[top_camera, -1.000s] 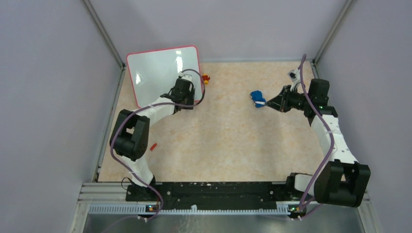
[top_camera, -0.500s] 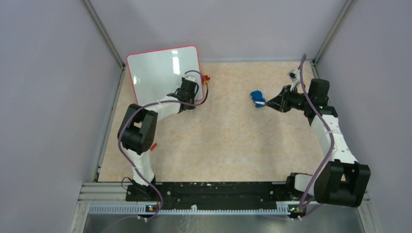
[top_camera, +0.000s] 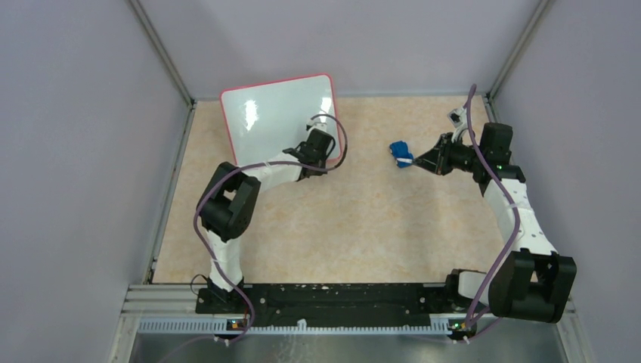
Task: Write a sentence on the whiteboard
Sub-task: Adjust the whiteboard at the center of the board, then move the whiteboard to the center of the board.
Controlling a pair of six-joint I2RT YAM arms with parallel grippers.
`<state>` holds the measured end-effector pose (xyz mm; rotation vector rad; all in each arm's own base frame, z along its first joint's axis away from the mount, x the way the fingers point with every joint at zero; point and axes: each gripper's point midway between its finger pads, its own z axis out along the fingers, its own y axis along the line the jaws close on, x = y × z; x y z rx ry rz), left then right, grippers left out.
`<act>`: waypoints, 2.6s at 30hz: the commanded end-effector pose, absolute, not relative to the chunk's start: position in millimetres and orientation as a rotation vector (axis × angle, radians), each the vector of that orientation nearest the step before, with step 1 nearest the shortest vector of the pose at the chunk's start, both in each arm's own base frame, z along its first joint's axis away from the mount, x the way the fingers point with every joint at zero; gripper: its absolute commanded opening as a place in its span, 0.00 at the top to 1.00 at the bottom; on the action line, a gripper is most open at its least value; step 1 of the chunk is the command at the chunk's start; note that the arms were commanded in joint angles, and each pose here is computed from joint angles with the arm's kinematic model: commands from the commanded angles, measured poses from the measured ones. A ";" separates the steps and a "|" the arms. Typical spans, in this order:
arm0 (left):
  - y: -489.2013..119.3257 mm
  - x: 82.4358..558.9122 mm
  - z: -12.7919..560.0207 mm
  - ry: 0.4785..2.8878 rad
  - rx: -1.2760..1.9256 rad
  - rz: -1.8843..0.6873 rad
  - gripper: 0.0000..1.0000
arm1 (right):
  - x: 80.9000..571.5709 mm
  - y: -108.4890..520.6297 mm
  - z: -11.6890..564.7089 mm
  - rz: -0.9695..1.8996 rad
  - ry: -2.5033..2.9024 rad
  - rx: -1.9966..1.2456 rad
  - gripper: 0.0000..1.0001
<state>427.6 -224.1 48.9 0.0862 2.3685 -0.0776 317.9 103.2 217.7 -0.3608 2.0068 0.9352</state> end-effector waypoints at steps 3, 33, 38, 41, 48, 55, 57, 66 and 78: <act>-294.8 404.7 46.7 2.401 0.163 -0.230 0.87 | 318.0 101.8 229.4 0.915 1.948 -0.405 1.00; -279.9 333.0 143.1 1.974 1.331 -0.245 0.01 | 313.0 97.2 250.6 0.899 1.887 -0.407 1.00; -231.3 324.2 121.6 1.831 1.885 -0.072 0.01 | 311.1 99.4 250.3 0.920 1.885 -0.424 1.00; -206.8 324.7 113.4 1.777 2.123 -0.075 0.01 | 310.4 100.2 250.7 0.925 1.883 -0.432 1.00; -183.2 341.8 107.6 1.309 2.485 0.061 0.01 | 309.7 100.5 248.0 0.934 1.887 -0.435 1.00; -163.0 356.7 81.4 1.013 2.709 0.248 0.09 | 309.9 101.8 245.3 0.952 1.895 -0.436 1.00; -167.5 357.8 80.9 0.946 2.725 0.229 0.12 | 310.6 101.2 243.8 0.952 1.898 -0.433 1.00; -168.2 366.6 63.8 0.733 2.805 0.319 0.27 | 311.8 101.4 241.8 0.959 1.904 -0.431 1.00; -159.1 386.8 41.2 0.694 2.878 0.423 0.43 | 312.5 101.2 239.5 0.964 1.913 -0.431 1.00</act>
